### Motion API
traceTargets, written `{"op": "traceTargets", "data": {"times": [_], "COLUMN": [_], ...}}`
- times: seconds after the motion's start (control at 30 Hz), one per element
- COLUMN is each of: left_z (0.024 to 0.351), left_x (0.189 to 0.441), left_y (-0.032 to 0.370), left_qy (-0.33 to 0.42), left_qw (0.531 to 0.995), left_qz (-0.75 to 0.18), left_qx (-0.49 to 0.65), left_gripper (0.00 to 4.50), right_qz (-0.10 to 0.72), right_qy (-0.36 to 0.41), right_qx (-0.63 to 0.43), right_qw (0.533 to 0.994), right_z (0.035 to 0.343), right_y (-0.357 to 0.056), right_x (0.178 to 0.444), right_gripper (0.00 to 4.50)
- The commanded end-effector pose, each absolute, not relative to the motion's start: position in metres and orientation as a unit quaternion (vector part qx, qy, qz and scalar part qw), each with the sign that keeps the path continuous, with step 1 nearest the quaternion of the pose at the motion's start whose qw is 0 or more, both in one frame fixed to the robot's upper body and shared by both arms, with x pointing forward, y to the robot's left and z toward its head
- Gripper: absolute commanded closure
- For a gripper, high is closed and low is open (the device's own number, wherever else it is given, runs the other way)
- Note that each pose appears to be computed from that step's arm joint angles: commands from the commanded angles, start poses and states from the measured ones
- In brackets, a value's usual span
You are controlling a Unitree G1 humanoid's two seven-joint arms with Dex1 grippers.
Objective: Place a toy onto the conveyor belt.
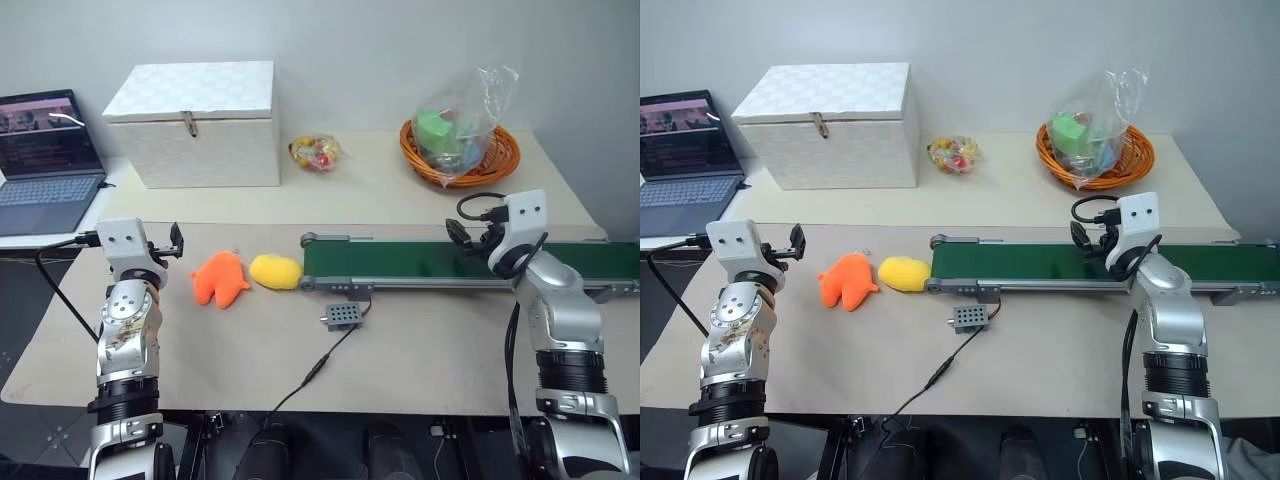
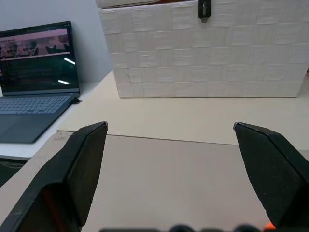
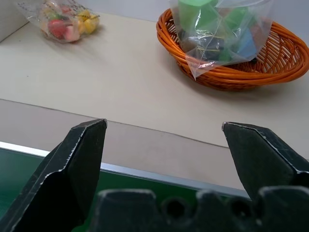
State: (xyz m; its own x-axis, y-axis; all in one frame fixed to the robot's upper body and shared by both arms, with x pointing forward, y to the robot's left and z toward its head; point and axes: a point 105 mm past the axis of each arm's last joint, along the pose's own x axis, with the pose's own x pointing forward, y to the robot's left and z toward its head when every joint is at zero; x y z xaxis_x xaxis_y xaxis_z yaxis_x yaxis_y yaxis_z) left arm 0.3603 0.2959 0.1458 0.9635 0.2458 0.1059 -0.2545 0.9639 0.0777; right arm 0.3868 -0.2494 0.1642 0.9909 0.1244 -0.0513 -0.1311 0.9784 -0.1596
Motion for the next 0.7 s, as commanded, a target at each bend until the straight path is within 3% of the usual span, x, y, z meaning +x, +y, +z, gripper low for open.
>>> {"op": "traceTargets", "data": {"times": [0.03,0.07,0.17,0.27,0.33,0.5,0.7], "left_z": [0.160,0.158,0.154,0.152,0.151,0.154,0.120], "left_x": [0.362,0.362,0.364,0.364,0.364,0.363,0.346], "left_y": [0.289,0.287,0.284,0.284,0.283,0.280,0.301], "left_qy": [-0.069,-0.063,-0.054,-0.050,-0.049,-0.057,0.006], "left_qw": [0.990,0.990,0.991,0.991,0.992,0.993,0.960], "left_qz": [0.111,0.108,0.105,0.106,0.105,0.095,0.089], "left_qx": [0.056,0.059,0.063,0.058,0.058,0.034,-0.265], "left_gripper": [0.02,0.02,0.02,0.02,0.02,0.02,0.02], "right_qz": [0.099,0.122,0.307,0.549,0.625,0.613,0.600], "right_qy": [-0.002,0.007,0.010,0.013,0.031,0.032,0.029], "right_qx": [-0.112,-0.127,-0.171,-0.158,-0.165,-0.174,-0.177], "right_qw": [0.989,0.984,0.936,0.821,0.762,0.770,0.779], "right_z": [0.175,0.170,0.165,0.165,0.159,0.163,0.161], "right_y": [-0.235,-0.226,-0.161,-0.104,-0.096,-0.100,-0.101], "right_x": [0.383,0.382,0.352,0.272,0.237,0.243,0.248], "right_gripper": [0.00,0.00,0.00,0.00,0.00,0.00,0.00]}}
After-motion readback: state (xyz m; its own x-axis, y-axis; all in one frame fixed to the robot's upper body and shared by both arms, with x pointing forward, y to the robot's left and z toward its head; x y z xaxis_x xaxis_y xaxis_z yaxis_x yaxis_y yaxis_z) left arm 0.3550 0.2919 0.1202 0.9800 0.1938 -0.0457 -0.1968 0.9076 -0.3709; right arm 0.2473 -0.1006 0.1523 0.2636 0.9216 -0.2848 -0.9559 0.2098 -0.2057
